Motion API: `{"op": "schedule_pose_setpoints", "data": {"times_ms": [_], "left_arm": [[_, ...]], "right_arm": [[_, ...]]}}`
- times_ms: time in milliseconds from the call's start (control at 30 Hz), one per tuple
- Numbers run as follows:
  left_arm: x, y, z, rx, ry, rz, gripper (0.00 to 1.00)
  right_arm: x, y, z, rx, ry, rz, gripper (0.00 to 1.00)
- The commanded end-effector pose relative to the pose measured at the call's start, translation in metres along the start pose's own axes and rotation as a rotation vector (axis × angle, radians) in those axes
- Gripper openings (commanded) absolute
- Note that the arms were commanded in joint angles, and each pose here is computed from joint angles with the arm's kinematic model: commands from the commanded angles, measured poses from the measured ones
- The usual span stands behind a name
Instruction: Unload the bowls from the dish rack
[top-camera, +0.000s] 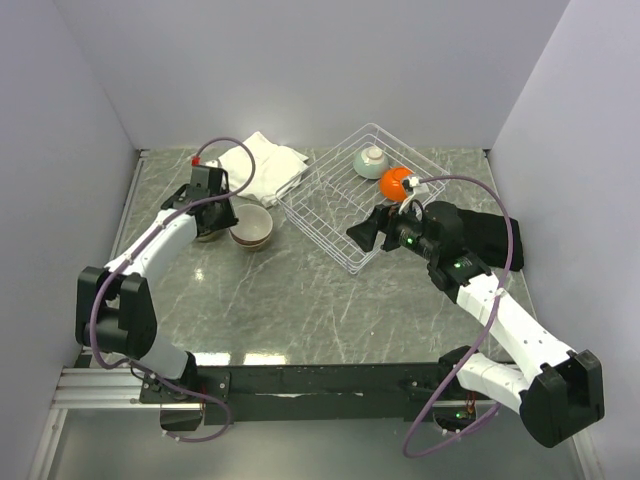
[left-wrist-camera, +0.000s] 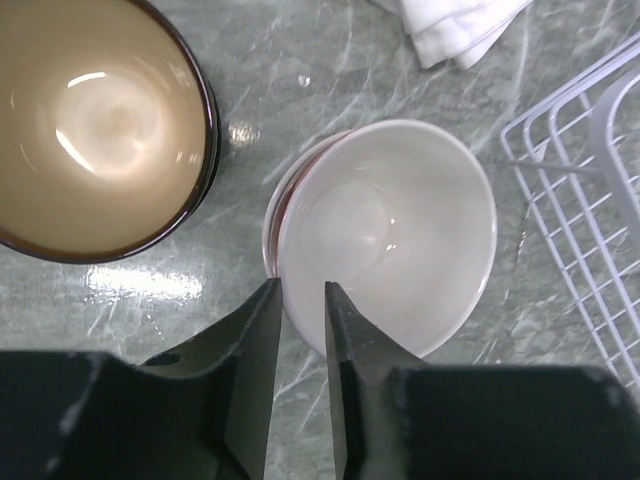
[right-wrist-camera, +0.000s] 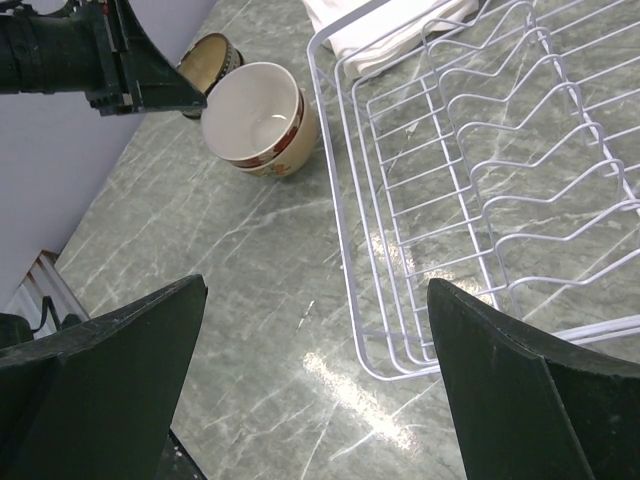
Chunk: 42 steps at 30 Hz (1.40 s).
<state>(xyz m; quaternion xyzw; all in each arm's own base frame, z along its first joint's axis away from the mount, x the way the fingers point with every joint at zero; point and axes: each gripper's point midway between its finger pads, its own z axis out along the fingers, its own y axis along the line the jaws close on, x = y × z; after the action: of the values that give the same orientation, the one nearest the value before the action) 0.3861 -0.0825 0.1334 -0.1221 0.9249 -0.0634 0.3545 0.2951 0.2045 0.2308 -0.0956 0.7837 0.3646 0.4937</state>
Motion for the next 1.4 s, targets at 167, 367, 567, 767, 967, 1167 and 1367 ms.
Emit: {"op": "schedule_pose_setpoints", "data": {"times_ms": [167,367,567,767,967,1167,1367], "left_arm": [[0.008,0.007,0.009,-0.028,0.004,-0.007,0.23],[0.013,0.010,0.014,-0.035,0.018,-0.010,0.17],[0.019,0.010,0.021,-0.036,0.038,-0.014,0.09],[0.016,0.009,0.019,-0.031,0.041,-0.018,0.09],[0.002,0.005,0.000,-0.012,-0.004,-0.025,0.30],[-0.015,0.002,-0.037,0.032,-0.103,-0.023,0.55],[-0.015,0.013,-0.072,0.059,-0.232,-0.002,0.81]], "right_arm": [[-0.022,0.006,-0.002,-0.007,-0.064,-0.026,1.00],[-0.019,0.005,-0.003,-0.005,-0.060,-0.026,1.00],[-0.018,0.004,-0.004,-0.002,-0.057,-0.028,1.00],[-0.019,0.004,-0.005,0.001,-0.061,-0.030,1.00],[-0.025,-0.002,-0.006,0.044,-0.059,-0.086,1.00],[-0.044,-0.024,-0.005,0.179,-0.035,-0.198,1.00],[-0.080,-0.055,0.005,0.365,-0.036,-0.314,1.00]]}}
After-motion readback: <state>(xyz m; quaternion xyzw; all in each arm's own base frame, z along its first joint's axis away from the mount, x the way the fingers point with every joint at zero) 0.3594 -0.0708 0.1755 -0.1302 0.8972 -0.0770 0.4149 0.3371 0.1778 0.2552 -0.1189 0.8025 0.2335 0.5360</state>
